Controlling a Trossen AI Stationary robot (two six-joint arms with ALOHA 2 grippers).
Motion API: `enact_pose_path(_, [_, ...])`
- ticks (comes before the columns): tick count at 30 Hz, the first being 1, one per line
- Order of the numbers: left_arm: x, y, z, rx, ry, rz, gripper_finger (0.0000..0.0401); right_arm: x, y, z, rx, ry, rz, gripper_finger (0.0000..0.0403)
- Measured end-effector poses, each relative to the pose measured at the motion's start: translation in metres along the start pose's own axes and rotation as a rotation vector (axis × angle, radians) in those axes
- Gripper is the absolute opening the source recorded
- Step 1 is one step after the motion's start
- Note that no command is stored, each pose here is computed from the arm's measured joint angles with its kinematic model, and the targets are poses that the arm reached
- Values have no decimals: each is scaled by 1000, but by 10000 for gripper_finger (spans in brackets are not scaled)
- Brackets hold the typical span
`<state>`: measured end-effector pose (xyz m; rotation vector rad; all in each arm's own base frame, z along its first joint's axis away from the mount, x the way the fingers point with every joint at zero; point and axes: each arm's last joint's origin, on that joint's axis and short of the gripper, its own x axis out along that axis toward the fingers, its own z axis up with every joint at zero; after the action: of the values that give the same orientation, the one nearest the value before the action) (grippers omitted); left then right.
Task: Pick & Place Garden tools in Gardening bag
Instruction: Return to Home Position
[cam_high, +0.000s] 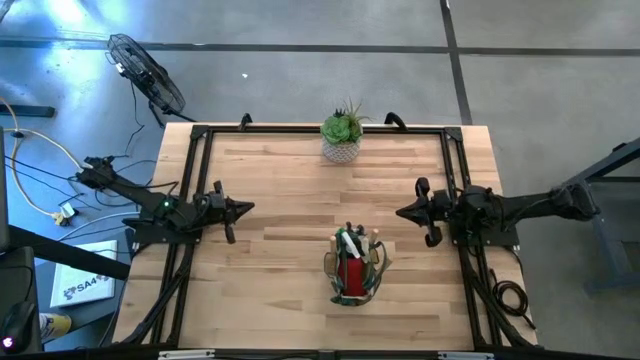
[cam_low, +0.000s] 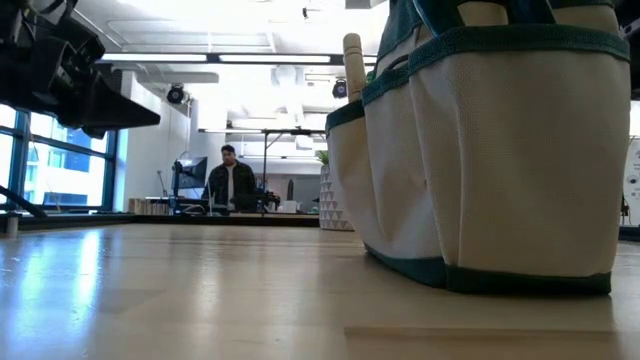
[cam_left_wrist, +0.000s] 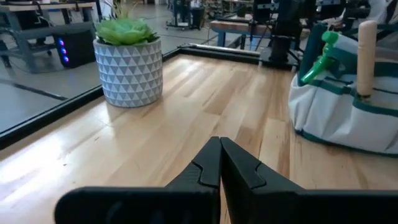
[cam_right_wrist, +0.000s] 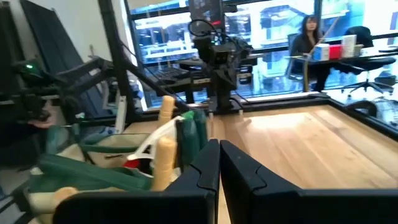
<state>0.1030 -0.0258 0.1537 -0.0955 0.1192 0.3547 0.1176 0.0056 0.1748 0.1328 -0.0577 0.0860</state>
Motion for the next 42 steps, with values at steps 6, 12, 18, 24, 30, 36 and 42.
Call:
enact_pose_path(6, [-2, 1, 6, 34, -23, 12, 0, -3, 1, 10, -34, -33, -9, 3])
enact_pose_path(12, [-6, 2, 20, 94, -78, 3, 0, -14, 1, 13, -28, 35, -54, 3])
enact_pose_path(18, [-11, 6, 19, 74, -67, -21, 0, -23, 1, 17, -32, -13, -72, 3])
enact_pose_path(24, [-15, 10, 22, 39, -89, -30, 0, -24, 1, 17, -32, -23, -71, 3])
enact_pose_path(30, [-17, 11, 23, 52, -109, -45, 0, -24, 1, 16, -31, -14, -72, 3])
enact_pose_path(36, [-17, 7, 24, 58, -118, -185, 0, -24, 1, 16, -30, -15, -71, 3])
enact_pose_path(42, [-20, -1, 22, 79, -95, -470, 0, -24, 1, 16, -29, -15, -71, 3])
